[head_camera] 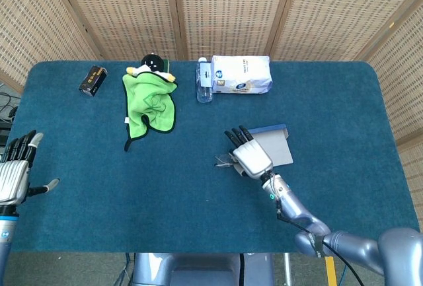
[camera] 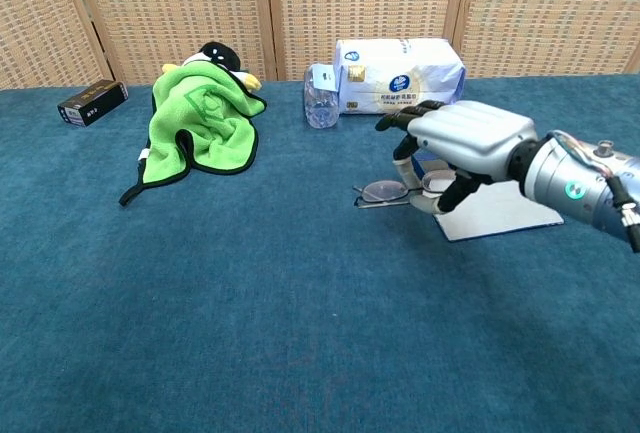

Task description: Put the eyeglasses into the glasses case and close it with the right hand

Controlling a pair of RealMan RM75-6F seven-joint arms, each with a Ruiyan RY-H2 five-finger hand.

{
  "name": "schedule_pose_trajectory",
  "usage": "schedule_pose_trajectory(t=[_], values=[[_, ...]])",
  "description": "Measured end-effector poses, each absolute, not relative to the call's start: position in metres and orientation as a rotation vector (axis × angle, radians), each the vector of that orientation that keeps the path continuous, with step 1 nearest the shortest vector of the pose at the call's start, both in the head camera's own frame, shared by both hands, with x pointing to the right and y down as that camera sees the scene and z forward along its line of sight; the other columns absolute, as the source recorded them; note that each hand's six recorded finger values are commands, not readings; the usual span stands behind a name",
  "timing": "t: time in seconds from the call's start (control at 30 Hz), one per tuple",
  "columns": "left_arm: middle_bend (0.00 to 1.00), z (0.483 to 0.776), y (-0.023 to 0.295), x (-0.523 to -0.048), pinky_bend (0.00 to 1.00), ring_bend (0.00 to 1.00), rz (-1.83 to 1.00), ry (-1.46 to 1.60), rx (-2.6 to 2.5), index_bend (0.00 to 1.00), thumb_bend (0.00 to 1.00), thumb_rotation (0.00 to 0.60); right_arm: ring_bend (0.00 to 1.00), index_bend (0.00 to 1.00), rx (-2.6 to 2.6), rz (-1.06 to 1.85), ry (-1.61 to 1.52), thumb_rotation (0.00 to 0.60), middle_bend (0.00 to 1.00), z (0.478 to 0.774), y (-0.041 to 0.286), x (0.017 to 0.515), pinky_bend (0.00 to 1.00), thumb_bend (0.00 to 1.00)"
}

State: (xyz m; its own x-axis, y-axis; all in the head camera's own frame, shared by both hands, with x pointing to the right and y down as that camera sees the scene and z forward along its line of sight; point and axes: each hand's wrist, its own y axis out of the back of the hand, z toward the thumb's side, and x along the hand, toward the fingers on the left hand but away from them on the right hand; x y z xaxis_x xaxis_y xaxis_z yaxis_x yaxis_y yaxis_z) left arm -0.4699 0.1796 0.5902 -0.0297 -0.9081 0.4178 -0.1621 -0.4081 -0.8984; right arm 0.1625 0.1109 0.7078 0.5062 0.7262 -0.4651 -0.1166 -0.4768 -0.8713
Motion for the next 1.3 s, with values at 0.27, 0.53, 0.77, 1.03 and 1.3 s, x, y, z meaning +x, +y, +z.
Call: schedule_pose_trajectory(t=[0.27,0.53,0.77,1.03,1.3], values=[[0.0,0.59,0.179,-0.471,0.0,0.0,-1.496,1.145,-1.61,0.0,0.0,0.6,0.0,0.61,-1.686,1.206,-0.491,0.6,0.09,0.722,0.078,0.208,0.0,0.44],[0.0,0.589,0.178,-0.472,0.0,0.0,-1.497,1.149,-1.607,0.0,0.0,0.6,0.0,0.61,-1.636,1.301,-0.461,0.6,0.09,0.741,0.07,0.254,0.0,0.44],[0.0,0.589,0.178,-0.471,0.0,0.0,-1.497,1.148,-1.61,0.0,0.0,0.6,0.0,0.61,-1.622,1.308,-0.446,0.6,0.09,0.742,0.074,0.273,0.0,0.44],[0.0,0.589,0.179,-0.471,0.0,0.0,-1.495,1.145,-1.61,0.0,0.0,0.6,0.0,0.61,-1.632,1.299,-0.436,0.6,0.09,0.746,0.078,0.273,0.0,0.44],[0.0,0.591,0.179,-0.472,0.0,0.0,-1.503,1.144,-1.61,0.0,0.0,0.6,0.0,0.61,-1.639,1.293,-0.438,0.6,0.09,0.754,0.074,0.255,0.0,0.44]])
